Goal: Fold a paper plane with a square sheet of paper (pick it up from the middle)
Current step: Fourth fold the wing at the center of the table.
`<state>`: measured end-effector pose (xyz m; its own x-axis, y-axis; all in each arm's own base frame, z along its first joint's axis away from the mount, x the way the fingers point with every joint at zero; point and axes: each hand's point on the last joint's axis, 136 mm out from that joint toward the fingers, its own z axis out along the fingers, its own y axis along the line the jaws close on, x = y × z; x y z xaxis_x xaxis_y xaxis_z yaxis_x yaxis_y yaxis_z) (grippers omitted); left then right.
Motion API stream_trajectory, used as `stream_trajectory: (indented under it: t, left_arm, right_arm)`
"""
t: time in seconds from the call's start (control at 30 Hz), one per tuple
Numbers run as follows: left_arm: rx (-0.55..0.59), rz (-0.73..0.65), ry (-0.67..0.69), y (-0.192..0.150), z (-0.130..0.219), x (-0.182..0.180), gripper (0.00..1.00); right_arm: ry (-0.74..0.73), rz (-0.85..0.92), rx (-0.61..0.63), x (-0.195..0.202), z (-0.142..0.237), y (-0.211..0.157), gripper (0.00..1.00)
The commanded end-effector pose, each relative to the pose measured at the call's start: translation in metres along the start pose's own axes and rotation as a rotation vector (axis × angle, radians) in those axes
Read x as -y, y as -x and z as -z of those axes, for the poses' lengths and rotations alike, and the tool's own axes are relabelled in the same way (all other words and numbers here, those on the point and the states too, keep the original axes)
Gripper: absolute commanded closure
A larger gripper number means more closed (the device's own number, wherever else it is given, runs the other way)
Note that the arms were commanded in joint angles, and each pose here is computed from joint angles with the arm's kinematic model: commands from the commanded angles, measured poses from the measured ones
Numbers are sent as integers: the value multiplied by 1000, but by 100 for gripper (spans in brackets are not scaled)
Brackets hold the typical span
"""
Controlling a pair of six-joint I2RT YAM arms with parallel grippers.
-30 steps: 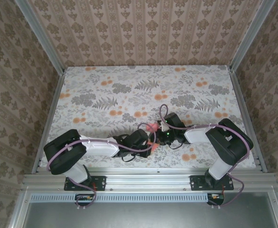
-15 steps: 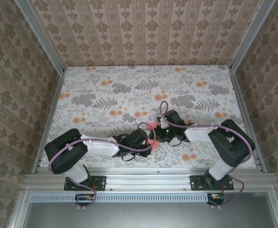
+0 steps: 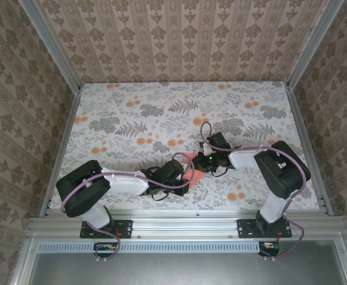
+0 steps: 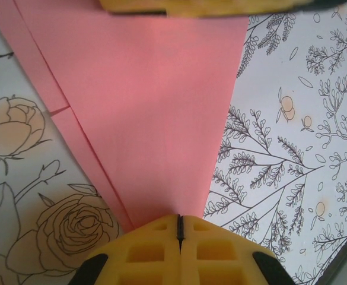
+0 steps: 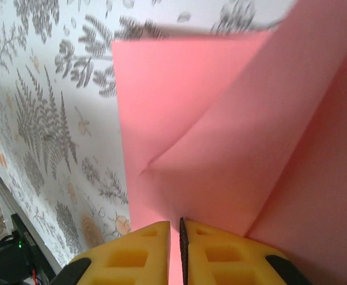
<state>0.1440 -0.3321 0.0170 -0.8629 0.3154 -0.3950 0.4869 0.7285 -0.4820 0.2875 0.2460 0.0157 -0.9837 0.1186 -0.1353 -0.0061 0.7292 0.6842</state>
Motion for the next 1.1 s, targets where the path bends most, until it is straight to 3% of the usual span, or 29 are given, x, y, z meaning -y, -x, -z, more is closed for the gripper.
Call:
stream_trajectory:
  t: [0.0, 0.77, 1.07]
  left_arm:
    - [-254, 29, 197, -74, -2, -62, 100]
    - [-340, 26, 166, -89, -2, -59, 100]
    - [-335, 24, 146, -83, -3, -51, 100]
  right_arm:
    - [-66, 6, 35, 20, 3, 20, 84]
    - [-130, -15, 78, 49, 6, 82, 83]
    - [-130, -7, 109, 41, 12, 103, 82]
